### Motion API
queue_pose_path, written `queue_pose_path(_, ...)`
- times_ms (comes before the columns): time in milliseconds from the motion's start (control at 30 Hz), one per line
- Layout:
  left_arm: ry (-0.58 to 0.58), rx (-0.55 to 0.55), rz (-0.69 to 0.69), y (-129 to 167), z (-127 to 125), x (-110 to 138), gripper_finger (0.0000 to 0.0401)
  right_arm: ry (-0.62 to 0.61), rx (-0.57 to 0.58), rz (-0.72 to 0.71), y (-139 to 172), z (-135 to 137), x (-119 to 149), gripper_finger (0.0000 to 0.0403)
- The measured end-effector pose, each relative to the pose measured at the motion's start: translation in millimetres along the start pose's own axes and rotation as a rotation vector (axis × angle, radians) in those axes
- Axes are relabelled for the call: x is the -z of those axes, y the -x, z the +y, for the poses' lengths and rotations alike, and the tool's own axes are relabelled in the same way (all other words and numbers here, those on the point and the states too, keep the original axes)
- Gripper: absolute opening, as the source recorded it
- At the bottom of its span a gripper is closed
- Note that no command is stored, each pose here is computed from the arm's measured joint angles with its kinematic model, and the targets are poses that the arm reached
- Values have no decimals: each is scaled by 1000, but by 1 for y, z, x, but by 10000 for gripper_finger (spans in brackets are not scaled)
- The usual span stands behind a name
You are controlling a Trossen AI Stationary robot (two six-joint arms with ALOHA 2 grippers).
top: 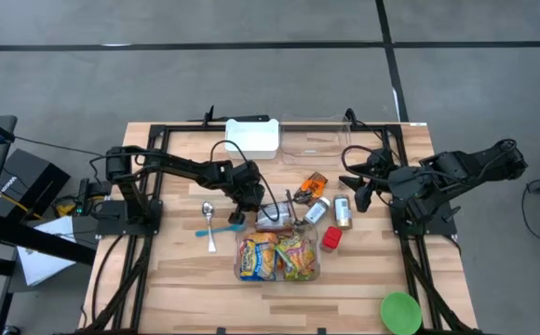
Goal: Pick & Place Food Item
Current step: Put the red noodle pack into the bottom transparent bin
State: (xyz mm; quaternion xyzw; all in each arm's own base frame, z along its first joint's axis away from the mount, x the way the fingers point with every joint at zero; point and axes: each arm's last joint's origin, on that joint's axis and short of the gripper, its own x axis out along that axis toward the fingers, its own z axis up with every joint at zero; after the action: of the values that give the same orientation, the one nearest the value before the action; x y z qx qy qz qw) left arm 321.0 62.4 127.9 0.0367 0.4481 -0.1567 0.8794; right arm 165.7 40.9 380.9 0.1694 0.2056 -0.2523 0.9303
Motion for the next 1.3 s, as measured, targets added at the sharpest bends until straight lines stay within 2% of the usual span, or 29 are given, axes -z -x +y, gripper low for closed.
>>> queue_pose_path(267, 8, -3, 0, 1, 0, 0, 1, 4, 0, 0, 0, 0, 0, 171)
queue_pose_path(467, -14, -70, -37, 17, -1, -10, 0, 7, 0, 0, 0, 0, 0, 171)
queue_pose_path(767, -29, -124, -155, 52, -8, -28, 0, 6, -1, -1, 0, 0, 0, 171)
queue_pose_path(1067, 13, -167, -275, 79, -13, -41, 0, 6, -1, -2, 0, 0, 0, 171)
queue_pose_path(1300, 16, -222, -420, 103, -17, -54, 0, 0, -5, -7, 0, 1, -1, 171)
